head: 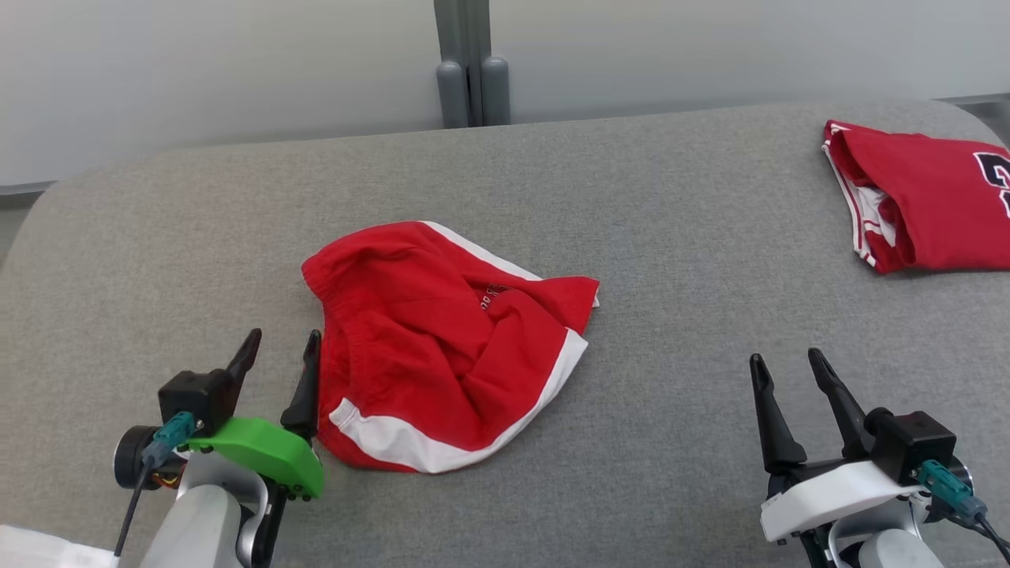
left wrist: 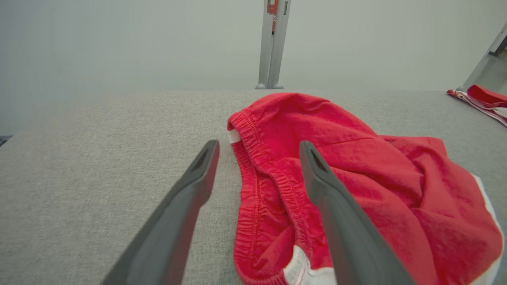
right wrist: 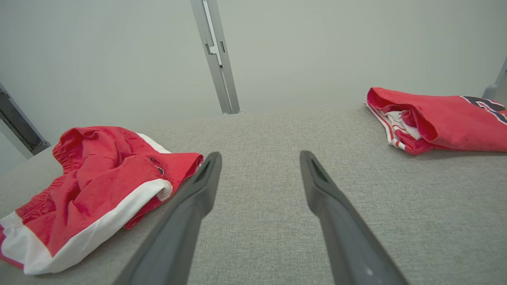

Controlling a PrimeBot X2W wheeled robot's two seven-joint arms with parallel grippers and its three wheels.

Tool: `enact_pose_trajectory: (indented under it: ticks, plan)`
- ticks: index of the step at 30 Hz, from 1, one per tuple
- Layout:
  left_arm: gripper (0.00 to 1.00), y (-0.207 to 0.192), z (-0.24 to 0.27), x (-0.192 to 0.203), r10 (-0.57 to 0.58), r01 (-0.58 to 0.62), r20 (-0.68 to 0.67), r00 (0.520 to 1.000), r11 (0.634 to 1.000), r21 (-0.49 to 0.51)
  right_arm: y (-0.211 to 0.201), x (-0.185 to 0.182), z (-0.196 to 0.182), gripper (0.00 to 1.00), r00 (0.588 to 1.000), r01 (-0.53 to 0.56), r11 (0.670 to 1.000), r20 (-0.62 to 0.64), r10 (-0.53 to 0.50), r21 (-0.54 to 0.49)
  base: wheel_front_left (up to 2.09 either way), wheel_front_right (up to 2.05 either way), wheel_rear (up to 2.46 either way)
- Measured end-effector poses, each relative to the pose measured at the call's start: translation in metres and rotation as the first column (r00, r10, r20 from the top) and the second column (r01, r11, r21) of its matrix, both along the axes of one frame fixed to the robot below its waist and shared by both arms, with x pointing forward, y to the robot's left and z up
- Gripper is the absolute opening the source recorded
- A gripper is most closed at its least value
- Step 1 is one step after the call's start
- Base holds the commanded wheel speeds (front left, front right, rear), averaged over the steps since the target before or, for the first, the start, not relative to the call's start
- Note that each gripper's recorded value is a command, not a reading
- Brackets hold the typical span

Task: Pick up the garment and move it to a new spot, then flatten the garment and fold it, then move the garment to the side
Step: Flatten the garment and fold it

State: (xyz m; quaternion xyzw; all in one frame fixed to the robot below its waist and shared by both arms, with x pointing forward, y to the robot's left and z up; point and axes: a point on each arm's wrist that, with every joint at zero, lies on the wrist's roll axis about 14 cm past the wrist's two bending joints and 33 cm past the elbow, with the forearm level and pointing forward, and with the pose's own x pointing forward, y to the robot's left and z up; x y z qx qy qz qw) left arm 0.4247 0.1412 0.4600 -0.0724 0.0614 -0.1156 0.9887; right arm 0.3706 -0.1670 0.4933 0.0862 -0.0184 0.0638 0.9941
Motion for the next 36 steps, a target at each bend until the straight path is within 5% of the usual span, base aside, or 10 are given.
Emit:
enact_pose_trajectory:
  ticks: [15,36]
  plan:
    - [1.00,0.064,0.059,-0.052,0.227,-0.229,0.222,0.948,0.973,-0.019,0.016,-0.005,0.010,1.00,0.998,-0.046,0.999,0.031,0.046,0.004,0.00,0.00,0.00]
    - [1.00,0.069,0.050,-0.076,0.260,-0.261,0.203,0.944,0.965,-0.022,0.060,0.013,0.005,1.00,0.981,-0.196,0.981,0.013,0.196,-0.016,0.00,0.00,0.00]
